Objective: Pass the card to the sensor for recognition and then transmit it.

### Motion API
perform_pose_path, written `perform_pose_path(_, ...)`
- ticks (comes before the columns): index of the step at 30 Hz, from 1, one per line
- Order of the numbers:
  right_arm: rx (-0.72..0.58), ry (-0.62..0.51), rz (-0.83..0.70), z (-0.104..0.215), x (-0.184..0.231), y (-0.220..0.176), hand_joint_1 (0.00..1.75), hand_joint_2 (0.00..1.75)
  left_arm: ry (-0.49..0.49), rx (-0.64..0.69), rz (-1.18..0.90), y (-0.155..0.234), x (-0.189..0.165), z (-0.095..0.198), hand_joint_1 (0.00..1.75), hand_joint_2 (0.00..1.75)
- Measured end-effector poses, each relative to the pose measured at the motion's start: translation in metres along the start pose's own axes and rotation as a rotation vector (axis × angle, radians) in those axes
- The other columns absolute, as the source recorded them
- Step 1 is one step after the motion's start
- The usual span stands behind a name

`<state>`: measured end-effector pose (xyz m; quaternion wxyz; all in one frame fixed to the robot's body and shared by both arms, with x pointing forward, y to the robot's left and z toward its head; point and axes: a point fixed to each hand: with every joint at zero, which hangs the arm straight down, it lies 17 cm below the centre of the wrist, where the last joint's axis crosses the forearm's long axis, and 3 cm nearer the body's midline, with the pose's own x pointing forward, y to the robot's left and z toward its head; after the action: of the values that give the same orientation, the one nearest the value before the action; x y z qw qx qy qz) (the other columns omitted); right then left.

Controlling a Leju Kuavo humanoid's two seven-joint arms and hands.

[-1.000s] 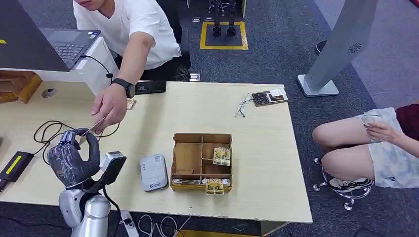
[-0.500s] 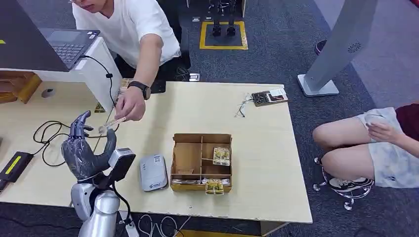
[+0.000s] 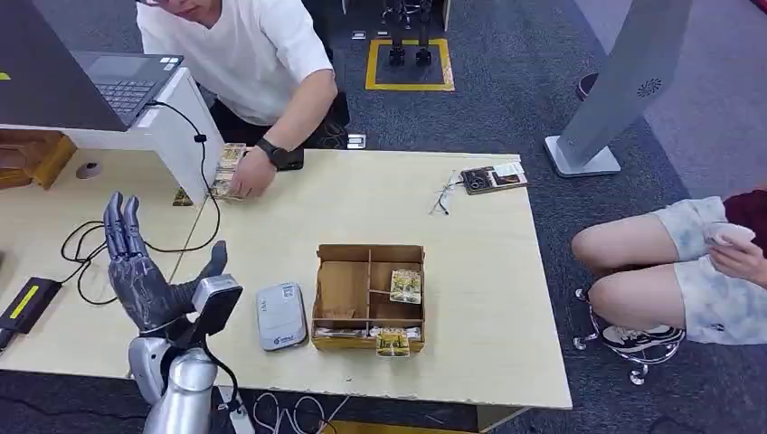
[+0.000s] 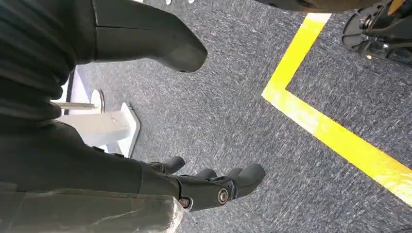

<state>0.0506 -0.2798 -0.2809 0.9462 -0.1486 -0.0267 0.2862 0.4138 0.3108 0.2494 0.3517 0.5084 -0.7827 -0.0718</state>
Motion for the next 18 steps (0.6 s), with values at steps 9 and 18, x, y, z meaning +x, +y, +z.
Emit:
perform_pose_path(9,0.002,-0.005,0.0,0.0,0.001,0.001,0.0,1.75,-0.072,0.031,0.051,0.013,0.021,0.007,0.0,1.75)
perform_pose_path(18,-0.002,-0.019,-0.006,0.0,0.003,0.0,0.0,1.75,-0.199,-0.074,0.08,0.004,0.075,0.044,0.0,1.75)
